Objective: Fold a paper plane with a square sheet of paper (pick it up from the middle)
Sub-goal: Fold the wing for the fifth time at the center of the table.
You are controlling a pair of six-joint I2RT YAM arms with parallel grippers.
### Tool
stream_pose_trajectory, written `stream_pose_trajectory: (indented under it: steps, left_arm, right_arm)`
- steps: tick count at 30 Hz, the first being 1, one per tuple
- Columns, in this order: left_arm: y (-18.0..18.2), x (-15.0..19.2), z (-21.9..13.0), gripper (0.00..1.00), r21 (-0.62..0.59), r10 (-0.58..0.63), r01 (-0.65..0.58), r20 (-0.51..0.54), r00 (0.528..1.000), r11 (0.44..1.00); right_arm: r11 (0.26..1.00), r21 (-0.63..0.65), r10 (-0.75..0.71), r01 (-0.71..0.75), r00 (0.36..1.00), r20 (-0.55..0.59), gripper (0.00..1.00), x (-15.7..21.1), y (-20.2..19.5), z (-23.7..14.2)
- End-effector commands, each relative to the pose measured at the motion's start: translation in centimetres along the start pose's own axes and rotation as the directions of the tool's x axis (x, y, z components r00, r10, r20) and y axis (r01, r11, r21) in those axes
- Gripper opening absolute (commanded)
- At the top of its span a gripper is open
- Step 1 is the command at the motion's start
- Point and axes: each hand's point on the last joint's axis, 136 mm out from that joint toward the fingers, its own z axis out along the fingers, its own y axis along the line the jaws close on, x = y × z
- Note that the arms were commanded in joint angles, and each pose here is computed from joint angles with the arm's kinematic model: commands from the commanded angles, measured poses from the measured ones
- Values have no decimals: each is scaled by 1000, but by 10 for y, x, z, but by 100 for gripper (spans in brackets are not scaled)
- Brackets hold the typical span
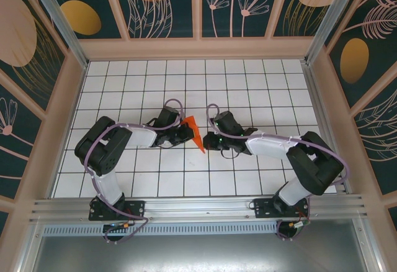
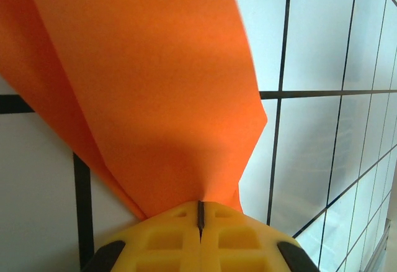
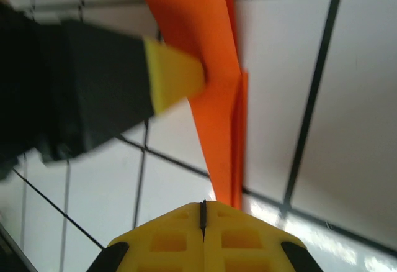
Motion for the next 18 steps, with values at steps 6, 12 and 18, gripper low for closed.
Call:
stream_pose_trajectory:
  steps: [6,12,18]
  left_arm:
    - [19,-1,4,0,-59,-13,13,4,1000,998]
    - [11,-6,1,0,-37,-2,3,26,1000,999]
    - [-6,-14,-2,0,13,59,-59,49,997,998]
  right_arm:
    - [1000,-20,19,-18,999,27,0,-24,9,29]
    - [1000,-6,28,-28,999,-34,0,-15,-3,42]
    - [999,45,24,-20,994,-105,0,5,-24,49]
